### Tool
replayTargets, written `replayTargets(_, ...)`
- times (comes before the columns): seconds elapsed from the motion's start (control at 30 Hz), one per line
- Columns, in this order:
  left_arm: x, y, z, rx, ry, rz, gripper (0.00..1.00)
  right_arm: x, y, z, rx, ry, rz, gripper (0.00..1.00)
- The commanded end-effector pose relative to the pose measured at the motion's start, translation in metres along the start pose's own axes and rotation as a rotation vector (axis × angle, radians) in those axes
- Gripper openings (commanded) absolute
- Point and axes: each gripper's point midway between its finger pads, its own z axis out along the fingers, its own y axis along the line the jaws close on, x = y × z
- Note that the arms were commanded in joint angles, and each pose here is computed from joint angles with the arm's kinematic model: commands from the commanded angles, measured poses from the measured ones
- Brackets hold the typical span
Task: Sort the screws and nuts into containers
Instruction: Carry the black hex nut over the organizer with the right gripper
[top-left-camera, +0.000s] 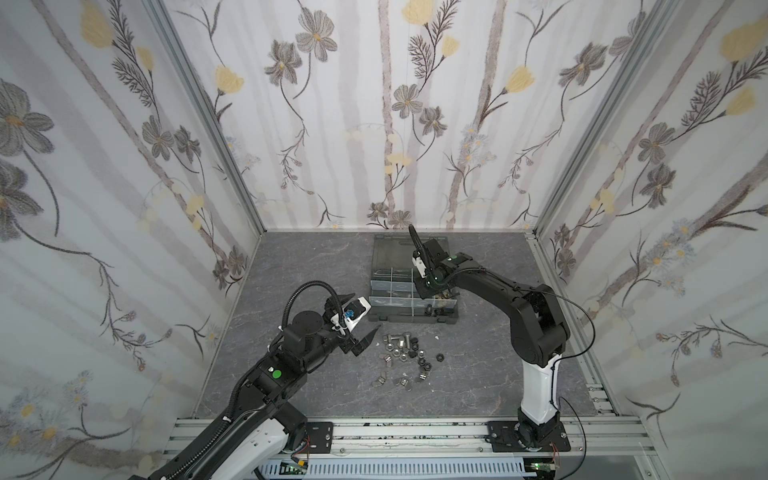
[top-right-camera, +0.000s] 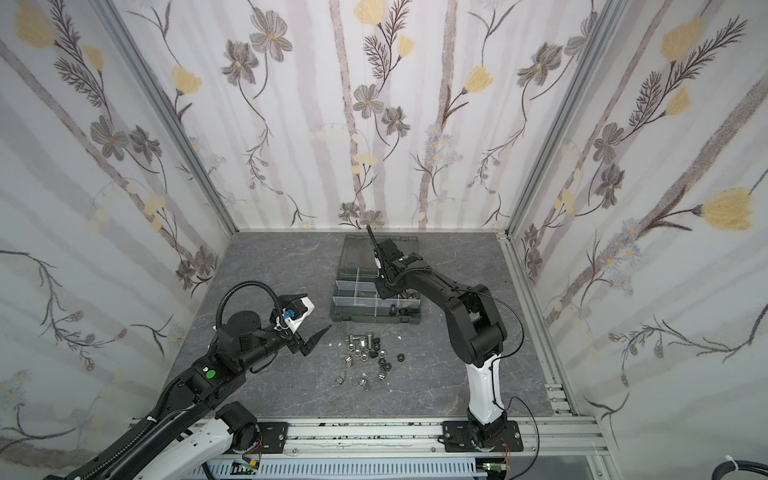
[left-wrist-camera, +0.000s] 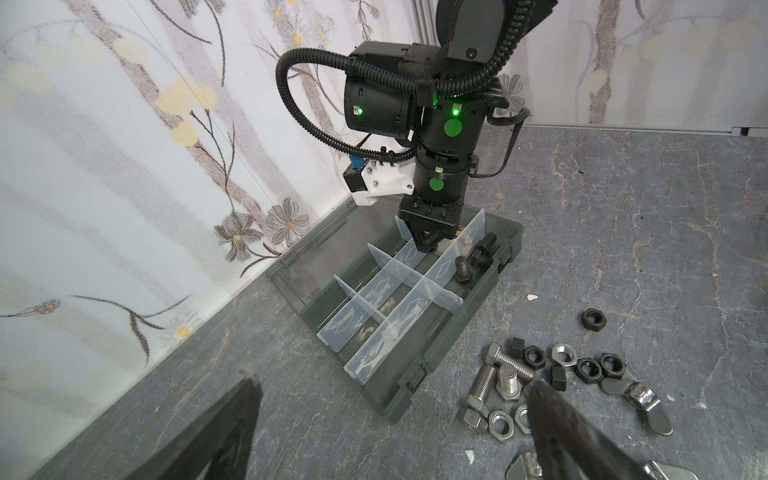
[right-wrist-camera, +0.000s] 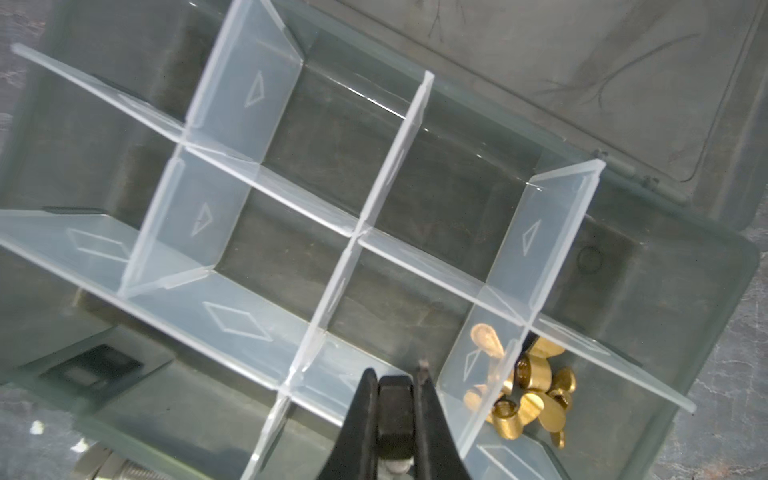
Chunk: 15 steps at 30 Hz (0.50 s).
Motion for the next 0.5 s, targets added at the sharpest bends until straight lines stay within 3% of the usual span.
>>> replayTargets(0.0,-0.006,0.001,0.0,-0.002,-0.018,0.015,1.0,-0.007,-0.006,0.007,0.027,-0.021,-0.035,0.13)
replayTargets(0.27,-0.007,0.002,0.0,-0.002,-0.01,0.02,1.0,-0.003,-0.007,0.024,0.024,-0.005,-0.043,0.19)
replayTargets(0.47,-0.007,0.002,0.0,-0.004,-0.015,0.019,1.0,-0.007,-0.008,0.014,0.021,-0.019,-0.04,0.27)
